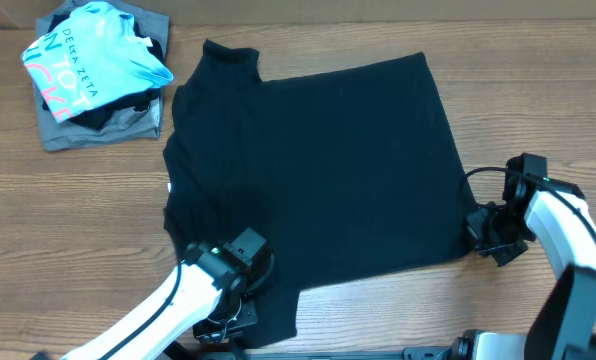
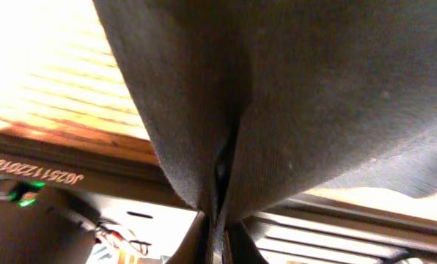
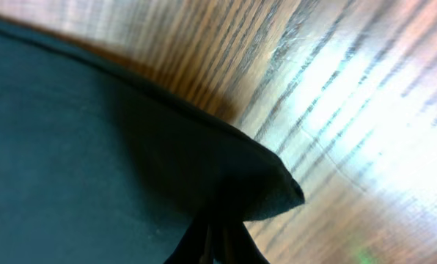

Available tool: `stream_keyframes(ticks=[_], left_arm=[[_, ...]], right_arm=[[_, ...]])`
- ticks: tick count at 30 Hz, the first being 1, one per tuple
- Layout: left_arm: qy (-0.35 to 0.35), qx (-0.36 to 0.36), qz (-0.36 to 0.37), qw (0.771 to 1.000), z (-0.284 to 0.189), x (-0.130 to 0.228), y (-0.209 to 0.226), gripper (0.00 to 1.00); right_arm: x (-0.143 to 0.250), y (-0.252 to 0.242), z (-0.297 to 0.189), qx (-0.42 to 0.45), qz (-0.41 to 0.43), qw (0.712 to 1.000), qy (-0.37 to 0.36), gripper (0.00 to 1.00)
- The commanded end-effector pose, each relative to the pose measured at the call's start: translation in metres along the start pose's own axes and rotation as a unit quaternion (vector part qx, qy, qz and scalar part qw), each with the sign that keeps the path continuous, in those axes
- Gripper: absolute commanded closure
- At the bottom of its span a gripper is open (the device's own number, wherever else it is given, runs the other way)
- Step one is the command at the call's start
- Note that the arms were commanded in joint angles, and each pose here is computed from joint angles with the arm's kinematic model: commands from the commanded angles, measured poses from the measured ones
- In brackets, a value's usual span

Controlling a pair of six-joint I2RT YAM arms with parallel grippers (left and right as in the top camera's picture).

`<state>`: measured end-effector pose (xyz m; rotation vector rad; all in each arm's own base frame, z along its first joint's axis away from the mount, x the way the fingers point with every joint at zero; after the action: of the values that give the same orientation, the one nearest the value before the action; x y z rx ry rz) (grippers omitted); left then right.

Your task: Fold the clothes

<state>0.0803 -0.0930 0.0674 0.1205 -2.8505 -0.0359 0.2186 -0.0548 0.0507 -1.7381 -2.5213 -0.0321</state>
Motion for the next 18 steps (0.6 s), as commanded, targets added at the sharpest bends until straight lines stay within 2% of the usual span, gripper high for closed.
stream_keyframes(ticks=[1, 7, 13, 18], left_arm=[[-0.049, 0.015, -0.001, 0.999, -0.019, -0.008, -0.002, 0.96], [-0.152, 0.004, 0.0, 0.988, -0.057, -0.036, -0.006, 0.96], [-0.285, -0.023, -0.017, 0.958, -0.11, -0.071, -0.005, 0.94], [-0.324, -0.034, -0.03, 0.945, -0.12, -0.085, -0.003, 0.9]], right_arm=[[-0.008, 0.007, -0.028, -0.041, 0.005, 0.998, -0.044, 0.96], [-0.009, 0.019, -0.053, -0.099, 0.0, 0.993, -0.064, 0.96], [-0.006, 0.05, -0.063, -0.188, -0.02, 0.981, -0.04, 0.96], [-0.015, 0.066, -0.071, -0.227, -0.027, 0.971, -0.065, 0.96]])
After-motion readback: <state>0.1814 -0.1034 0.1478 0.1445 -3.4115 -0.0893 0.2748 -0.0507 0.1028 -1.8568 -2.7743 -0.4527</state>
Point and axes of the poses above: each gripper's point midway between its finger pads, its own z axis out along the fingers, its own y axis along the line the jaws close on, x = y × z, the point moved 3 cm from there along -z, back along the fingers, and after that the axes turned 9 degrees about z, right-handed, at the moved point
